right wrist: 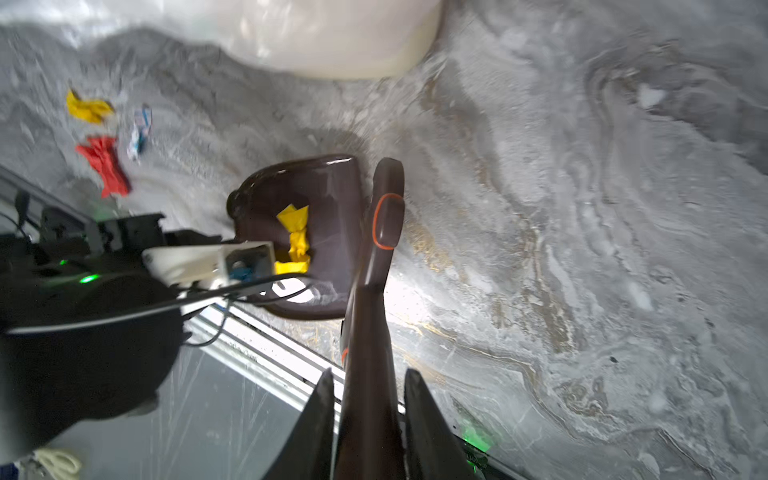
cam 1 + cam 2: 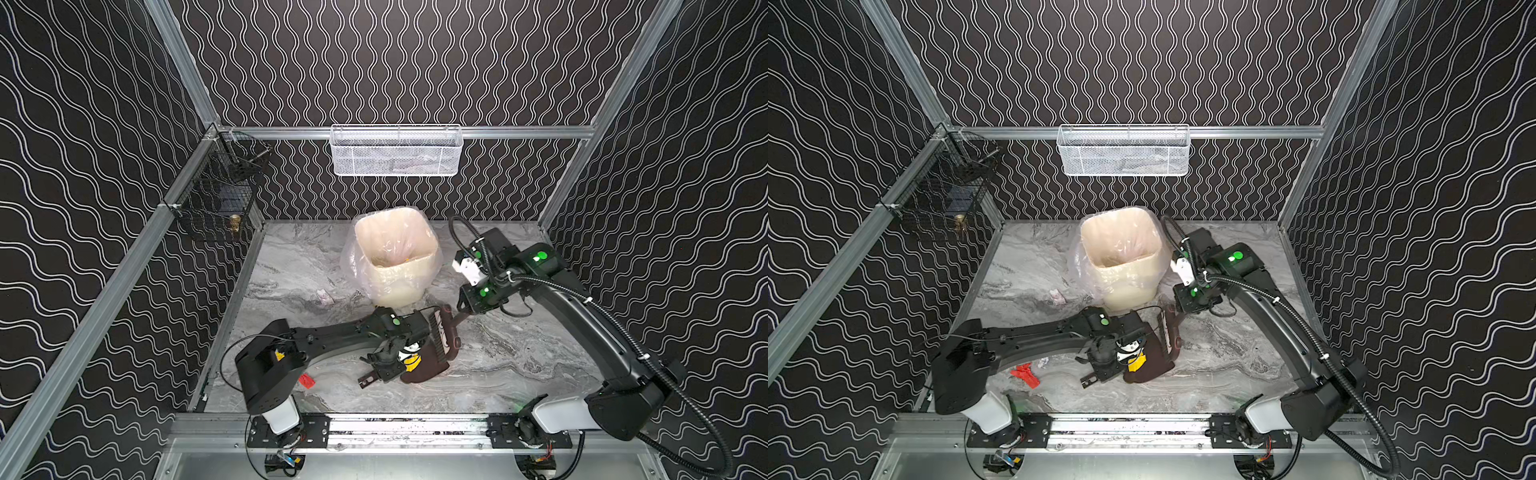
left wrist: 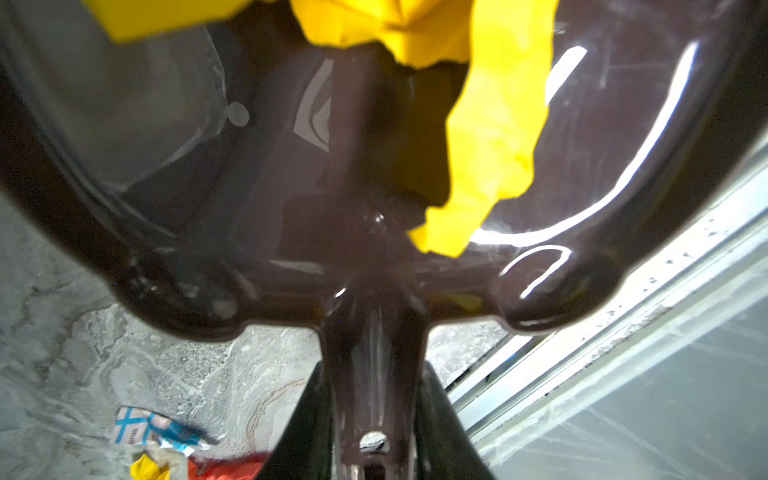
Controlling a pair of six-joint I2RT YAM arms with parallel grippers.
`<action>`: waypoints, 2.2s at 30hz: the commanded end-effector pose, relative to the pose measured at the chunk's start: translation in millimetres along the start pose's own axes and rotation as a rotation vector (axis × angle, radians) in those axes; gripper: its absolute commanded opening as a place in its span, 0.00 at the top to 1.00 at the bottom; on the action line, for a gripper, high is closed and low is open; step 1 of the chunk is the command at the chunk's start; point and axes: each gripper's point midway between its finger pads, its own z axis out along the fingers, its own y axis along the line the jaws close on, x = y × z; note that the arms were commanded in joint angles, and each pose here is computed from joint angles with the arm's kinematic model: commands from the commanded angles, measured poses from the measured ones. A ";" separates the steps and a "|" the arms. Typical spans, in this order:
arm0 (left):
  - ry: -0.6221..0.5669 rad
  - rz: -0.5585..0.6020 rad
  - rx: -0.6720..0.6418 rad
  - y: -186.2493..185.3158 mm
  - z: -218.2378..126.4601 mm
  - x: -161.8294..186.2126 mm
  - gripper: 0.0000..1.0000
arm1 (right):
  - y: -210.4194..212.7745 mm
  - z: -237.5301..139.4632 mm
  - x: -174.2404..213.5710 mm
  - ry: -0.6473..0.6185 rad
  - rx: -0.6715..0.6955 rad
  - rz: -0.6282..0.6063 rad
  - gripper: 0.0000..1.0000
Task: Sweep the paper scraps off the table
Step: 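Sweep the yellow scrap into the dustpan with the right gripper's brush, then lift the dustpan to the bin with the left while the right draws back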
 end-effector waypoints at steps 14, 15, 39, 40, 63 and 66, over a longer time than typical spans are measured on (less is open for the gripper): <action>-0.167 -0.084 -0.004 -10.5 -80.6 25.2 1.00 | -74.7 -46.4 -16.0 -0.229 -0.038 0.216 1.00; -0.174 -0.095 -0.006 -10.5 -86.5 28.4 1.00 | -76.5 -46.3 -16.7 -0.234 -0.038 0.222 1.00; -0.266 -0.396 -0.109 64.7 -214.7 66.9 1.00 | -78.6 -44.0 -13.8 -0.288 -0.111 0.291 1.00; -0.262 -0.408 -0.111 69.3 -216.3 68.1 1.00 | -78.5 -44.2 -14.2 -0.290 -0.113 0.293 1.00; -0.230 -0.608 -0.132 184.9 -225.5 44.3 1.00 | -73.4 -47.6 -10.0 -0.269 -0.135 0.304 1.00; -0.201 -0.614 -0.190 197.6 -225.3 44.2 1.00 | -70.4 -42.9 -3.1 -0.253 -0.153 0.319 1.00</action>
